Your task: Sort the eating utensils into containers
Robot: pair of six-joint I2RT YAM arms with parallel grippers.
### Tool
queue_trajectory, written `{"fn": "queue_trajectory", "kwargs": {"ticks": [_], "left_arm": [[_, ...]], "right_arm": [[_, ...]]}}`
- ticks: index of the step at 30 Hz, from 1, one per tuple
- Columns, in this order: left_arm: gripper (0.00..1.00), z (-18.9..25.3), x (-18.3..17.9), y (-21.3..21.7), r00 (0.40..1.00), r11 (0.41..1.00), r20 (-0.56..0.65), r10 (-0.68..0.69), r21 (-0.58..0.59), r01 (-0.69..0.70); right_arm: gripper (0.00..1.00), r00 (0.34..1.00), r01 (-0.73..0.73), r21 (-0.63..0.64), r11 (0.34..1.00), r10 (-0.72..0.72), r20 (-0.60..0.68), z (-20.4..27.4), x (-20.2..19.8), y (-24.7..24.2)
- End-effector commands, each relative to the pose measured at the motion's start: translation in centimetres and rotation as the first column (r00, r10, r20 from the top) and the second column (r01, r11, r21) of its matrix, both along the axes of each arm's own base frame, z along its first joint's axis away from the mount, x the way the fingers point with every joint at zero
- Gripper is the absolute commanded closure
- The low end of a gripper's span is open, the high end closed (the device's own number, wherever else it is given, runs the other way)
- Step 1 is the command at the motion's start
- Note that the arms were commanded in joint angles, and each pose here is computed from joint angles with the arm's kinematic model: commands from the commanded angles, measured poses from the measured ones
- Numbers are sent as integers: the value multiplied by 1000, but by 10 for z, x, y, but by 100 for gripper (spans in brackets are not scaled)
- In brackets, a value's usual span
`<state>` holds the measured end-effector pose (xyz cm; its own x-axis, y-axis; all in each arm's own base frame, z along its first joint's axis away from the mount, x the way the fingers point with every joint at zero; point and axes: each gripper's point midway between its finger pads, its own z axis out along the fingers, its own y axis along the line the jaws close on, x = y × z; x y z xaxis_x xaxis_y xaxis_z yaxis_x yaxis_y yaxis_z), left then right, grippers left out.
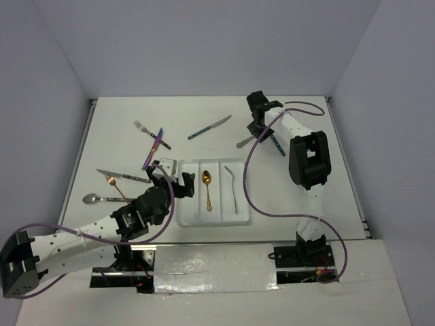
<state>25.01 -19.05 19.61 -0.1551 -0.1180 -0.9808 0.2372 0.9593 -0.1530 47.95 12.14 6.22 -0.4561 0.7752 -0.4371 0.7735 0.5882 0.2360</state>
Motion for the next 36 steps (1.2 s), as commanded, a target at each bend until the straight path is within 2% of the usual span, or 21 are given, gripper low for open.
{"fn": "queue_trajectory", "kwargs": {"ticks": [1,3,12,18,26,30,36], "left_arm": [[6,25,1,-2,999,997,49,5,-72,-1],[6,25,2,-1,999,997,54,8,-74,-4],[7,25,2,-1,999,998,47,9,-68,-6],[6,22,3,-4,999,998,42,4,-59,-2],[7,19,5,-7,999,999,33,3,-42,-2],[7,21,4,-4,999,999,37,11,-47,-9],[7,22,4,-3,999,999,41,16,-52,-14]], "right_arm": [[50,997,70,-7,998,-70,10,7,10,0],[49,995,102,-37,994,-101,4,6,9,-6],[47,993,114,-9,993,-114,-6,-1,26,3],[40,990,140,-33,990,-139,17,1,34,-4],[41,993,121,-2,993,-121,-8,-17,43,-8],[44,992,116,-20,993,-117,-38,-25,43,-8],[42,992,118,-61,991,-120,-25,-21,45,-15]]}}
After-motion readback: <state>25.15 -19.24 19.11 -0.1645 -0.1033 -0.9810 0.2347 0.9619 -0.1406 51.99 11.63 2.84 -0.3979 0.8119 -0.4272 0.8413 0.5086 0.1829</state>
